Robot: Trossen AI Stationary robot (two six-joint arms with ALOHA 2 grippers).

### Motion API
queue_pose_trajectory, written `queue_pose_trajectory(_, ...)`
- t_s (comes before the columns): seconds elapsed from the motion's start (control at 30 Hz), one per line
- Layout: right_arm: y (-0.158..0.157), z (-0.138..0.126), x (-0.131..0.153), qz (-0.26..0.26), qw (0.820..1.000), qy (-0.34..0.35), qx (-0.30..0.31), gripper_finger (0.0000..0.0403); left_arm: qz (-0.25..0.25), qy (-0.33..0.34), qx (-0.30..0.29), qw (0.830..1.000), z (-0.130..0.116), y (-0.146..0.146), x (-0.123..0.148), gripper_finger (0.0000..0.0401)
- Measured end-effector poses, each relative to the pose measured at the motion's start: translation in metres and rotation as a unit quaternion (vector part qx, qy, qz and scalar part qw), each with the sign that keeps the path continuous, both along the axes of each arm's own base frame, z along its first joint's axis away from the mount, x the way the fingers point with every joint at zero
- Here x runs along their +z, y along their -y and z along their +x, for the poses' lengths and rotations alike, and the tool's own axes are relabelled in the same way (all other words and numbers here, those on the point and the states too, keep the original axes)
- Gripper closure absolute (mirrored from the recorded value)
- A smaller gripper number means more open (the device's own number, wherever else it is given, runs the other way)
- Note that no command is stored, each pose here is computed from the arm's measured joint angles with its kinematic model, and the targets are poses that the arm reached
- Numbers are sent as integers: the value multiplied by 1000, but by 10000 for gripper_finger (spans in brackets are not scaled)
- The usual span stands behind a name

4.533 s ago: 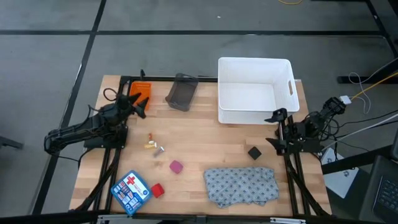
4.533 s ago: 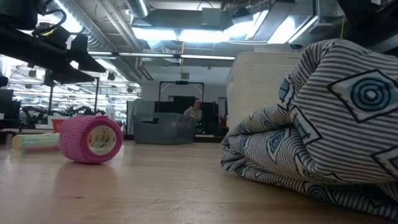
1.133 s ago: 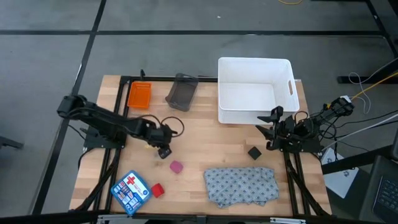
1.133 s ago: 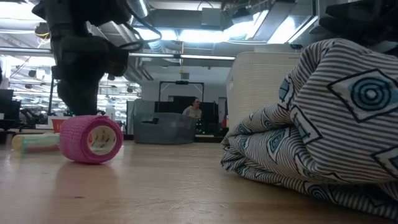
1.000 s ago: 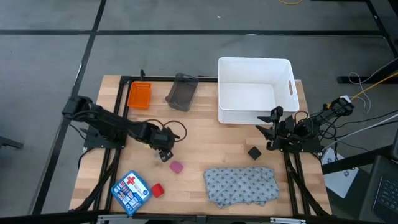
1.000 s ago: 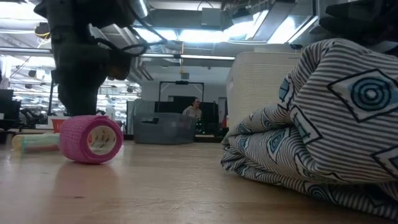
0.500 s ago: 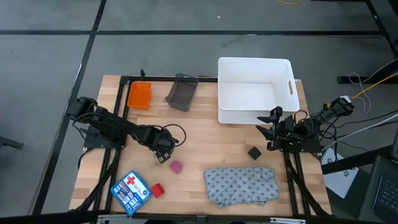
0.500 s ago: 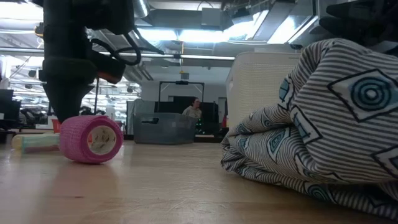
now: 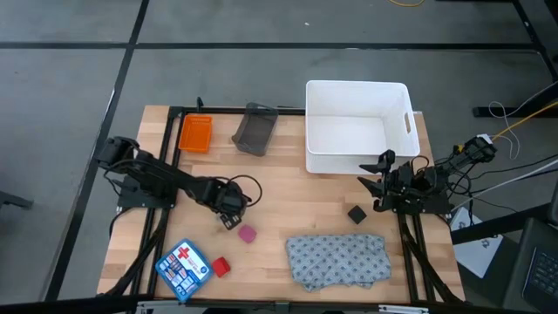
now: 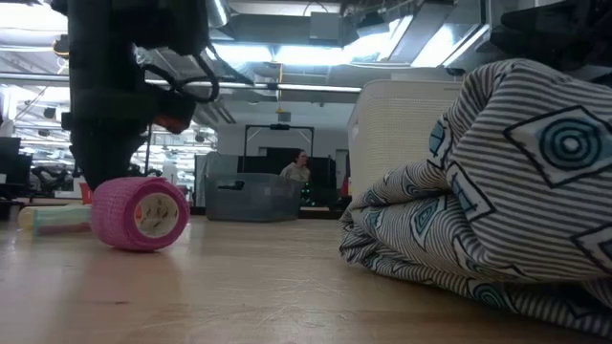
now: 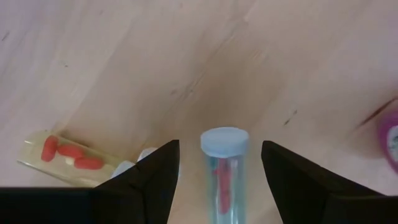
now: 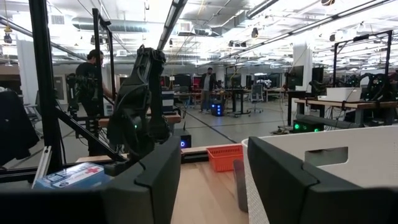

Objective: Pick & place medical supplies in basket/bin
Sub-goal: Put the blue pill bottle into the orange bin

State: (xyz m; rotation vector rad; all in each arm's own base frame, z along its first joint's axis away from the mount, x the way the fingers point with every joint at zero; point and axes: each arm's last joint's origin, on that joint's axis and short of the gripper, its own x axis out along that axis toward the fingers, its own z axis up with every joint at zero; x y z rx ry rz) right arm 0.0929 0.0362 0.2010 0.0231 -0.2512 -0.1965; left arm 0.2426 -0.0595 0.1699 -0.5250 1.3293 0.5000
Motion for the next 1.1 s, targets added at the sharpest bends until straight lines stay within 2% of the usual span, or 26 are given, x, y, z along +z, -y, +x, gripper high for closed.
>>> queue_pose_trajectory(0.17, 0, 0, 0, 1, 1000, -1, 0, 216, 5, -31, -10, 999, 4, 1, -15, 187)
queue_pose_trajectory(0.37, 0, 0, 0, 0, 1000, -1, 0, 216, 7, -34, -18, 999, 7, 1, -19, 206)
queue_pose_trajectory(0.67, 0, 0, 0, 0, 1000, -1, 0, 216, 9, -26, -31, 999, 7, 1, -18, 283)
queue_pose_trajectory(0.87, 0, 0, 0, 0, 1000, -1, 0, 216, 45, 16, -33, 998, 3, -3, -1, 322)
queue_pose_trajectory(1.1, 0, 0, 0, 0, 1000, -1, 0, 216, 89, 109, -29, 990, -12, -10, 40, 317)
